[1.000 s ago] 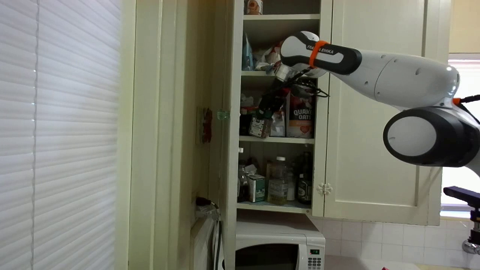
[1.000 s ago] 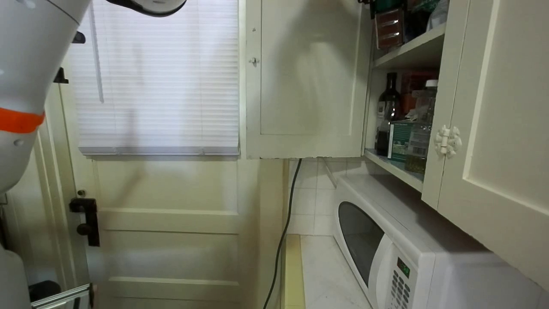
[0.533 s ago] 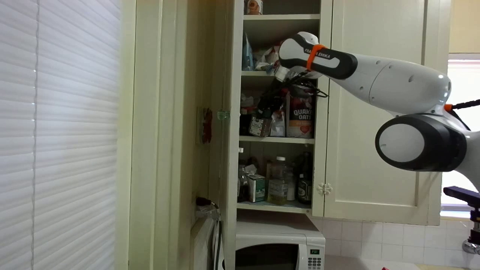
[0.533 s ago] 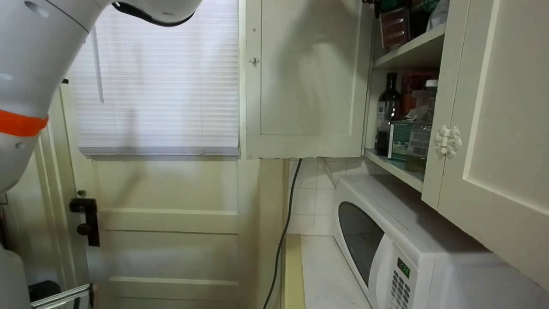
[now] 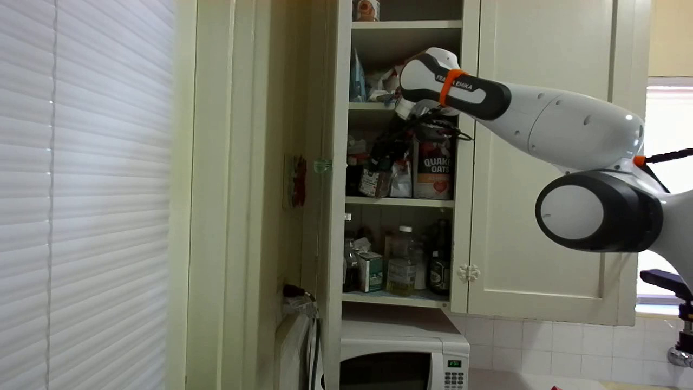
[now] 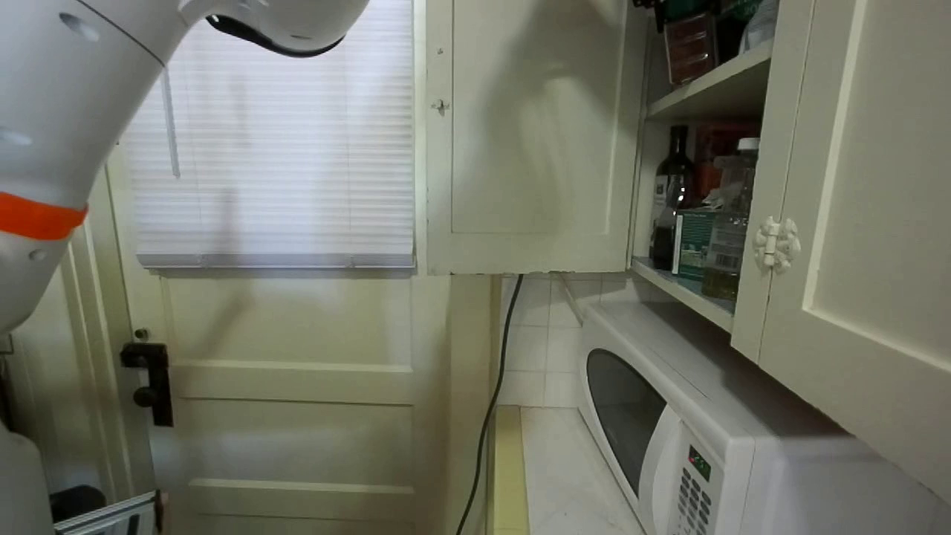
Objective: Move one bottle from the counter to the cabinet's second shelf
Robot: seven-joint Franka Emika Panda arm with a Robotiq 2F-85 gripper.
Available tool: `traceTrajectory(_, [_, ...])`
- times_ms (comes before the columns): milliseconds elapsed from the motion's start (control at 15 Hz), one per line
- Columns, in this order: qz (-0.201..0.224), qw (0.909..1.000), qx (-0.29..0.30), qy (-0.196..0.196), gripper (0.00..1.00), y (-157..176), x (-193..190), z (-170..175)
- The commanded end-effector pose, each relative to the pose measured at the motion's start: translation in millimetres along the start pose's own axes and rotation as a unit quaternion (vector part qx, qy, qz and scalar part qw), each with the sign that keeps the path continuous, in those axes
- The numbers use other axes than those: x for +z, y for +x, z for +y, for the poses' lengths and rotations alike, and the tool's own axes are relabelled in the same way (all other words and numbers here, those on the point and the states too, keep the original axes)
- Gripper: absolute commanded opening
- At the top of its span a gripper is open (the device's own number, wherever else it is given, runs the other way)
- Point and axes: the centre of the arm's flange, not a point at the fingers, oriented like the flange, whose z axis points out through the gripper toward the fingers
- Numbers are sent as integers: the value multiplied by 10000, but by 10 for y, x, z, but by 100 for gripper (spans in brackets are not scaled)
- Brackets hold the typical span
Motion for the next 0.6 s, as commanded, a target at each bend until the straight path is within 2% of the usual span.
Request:
traceTrajectory(0, [176, 9995, -32, -249, 50, 414, 41, 224])
traceTrajectory(533, [377, 9983, 70, -441, 50, 468, 91, 221])
